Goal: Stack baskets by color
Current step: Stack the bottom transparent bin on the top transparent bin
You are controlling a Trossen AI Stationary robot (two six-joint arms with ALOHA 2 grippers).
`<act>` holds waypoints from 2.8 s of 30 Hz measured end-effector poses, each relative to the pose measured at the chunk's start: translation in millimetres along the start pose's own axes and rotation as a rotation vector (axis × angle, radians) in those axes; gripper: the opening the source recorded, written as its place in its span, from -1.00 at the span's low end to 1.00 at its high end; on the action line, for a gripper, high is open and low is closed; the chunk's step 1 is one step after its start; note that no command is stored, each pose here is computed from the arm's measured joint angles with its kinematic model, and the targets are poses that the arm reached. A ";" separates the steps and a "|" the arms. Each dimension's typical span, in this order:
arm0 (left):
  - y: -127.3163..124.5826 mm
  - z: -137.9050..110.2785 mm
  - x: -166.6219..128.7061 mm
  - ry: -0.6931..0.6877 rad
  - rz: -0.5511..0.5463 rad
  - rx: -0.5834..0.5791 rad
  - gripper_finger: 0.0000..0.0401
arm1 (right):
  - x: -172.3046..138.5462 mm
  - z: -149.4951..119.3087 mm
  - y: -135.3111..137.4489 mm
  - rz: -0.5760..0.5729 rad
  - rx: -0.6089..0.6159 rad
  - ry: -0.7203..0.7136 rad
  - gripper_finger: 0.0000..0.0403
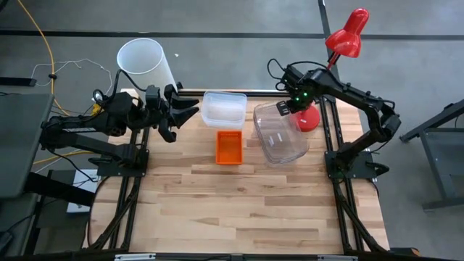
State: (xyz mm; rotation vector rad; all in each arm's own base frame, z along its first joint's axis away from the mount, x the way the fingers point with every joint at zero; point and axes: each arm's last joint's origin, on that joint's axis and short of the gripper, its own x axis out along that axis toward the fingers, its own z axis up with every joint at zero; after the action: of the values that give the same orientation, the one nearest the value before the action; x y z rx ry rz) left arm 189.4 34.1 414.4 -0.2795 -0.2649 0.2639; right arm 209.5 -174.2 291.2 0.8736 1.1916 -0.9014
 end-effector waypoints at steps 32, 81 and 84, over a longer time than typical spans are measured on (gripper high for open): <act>2.2 -0.3 -0.1 -0.010 0.071 0.028 -0.31 | -33.6 -197.2 33.2 0.799 -0.319 -0.224 -0.94; 5.4 -5.0 -0.6 0.031 0.143 0.065 -0.31 | 57.7 -126.4 119.6 0.393 -0.064 -0.579 -1.00; 5.4 -5.0 -0.6 0.031 0.143 0.066 -0.31 | 57.5 -119.4 117.3 0.391 -0.047 -0.598 -1.00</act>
State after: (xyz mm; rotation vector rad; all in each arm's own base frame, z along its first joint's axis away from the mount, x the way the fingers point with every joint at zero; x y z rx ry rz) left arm 189.2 37.8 408.0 -0.2375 -0.2052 0.4087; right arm 280.2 -25.7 225.7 0.6949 0.4997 -0.7339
